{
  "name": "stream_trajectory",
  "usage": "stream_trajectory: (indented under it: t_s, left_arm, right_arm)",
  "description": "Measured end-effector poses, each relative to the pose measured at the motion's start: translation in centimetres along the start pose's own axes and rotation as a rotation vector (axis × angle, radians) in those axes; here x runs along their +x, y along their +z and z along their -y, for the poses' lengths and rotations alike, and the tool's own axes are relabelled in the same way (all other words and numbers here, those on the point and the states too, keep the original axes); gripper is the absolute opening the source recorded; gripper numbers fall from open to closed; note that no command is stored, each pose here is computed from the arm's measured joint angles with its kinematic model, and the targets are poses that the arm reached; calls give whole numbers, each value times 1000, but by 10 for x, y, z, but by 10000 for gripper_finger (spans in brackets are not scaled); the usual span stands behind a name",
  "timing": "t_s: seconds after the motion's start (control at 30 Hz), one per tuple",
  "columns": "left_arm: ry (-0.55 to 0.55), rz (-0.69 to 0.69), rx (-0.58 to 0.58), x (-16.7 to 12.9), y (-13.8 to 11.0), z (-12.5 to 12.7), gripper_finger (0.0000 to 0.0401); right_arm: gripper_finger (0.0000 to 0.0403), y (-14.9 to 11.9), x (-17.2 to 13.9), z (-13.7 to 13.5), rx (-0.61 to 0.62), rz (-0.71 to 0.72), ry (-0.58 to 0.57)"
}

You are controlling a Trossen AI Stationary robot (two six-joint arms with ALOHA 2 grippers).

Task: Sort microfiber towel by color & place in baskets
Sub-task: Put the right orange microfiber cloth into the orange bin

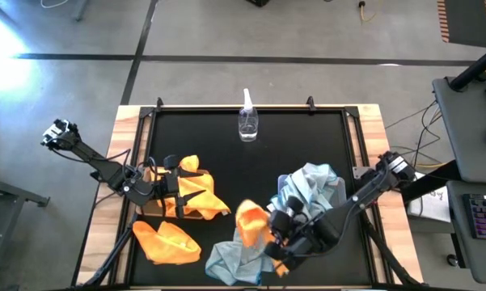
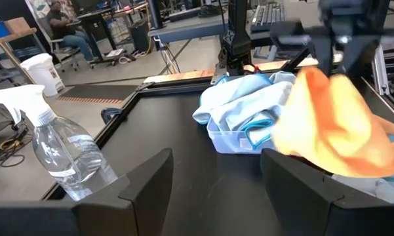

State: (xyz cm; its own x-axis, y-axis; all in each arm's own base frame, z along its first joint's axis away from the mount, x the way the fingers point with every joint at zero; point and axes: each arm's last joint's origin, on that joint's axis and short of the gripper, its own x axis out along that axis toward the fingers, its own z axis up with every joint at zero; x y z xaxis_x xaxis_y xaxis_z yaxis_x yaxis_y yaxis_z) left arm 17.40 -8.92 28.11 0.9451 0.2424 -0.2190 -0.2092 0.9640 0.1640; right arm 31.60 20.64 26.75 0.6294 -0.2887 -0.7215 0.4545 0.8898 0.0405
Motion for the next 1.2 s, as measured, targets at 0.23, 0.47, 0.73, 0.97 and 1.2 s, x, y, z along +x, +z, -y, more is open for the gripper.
stream_trajectory:
  t_s: [0.23,0.47,0.73,0.97,1.2]
  left_arm:
    - [0,1,-24,0,0,0,214]
    - [-7,35,-87,-9,6,-8,214]
    - [-14,83,-135,-32,16,-31,214]
    - [-15,96,-147,-54,29,-54,214]
    - [-13,76,-129,-71,42,-71,214]
  right_arm:
    - [13,54,7,5,-74,249,-32]
    - [13,98,24,15,-99,392,39]
    - [13,133,30,27,-77,587,36]
    - [13,157,44,32,-68,720,188]
    - [13,162,85,42,-29,695,242]
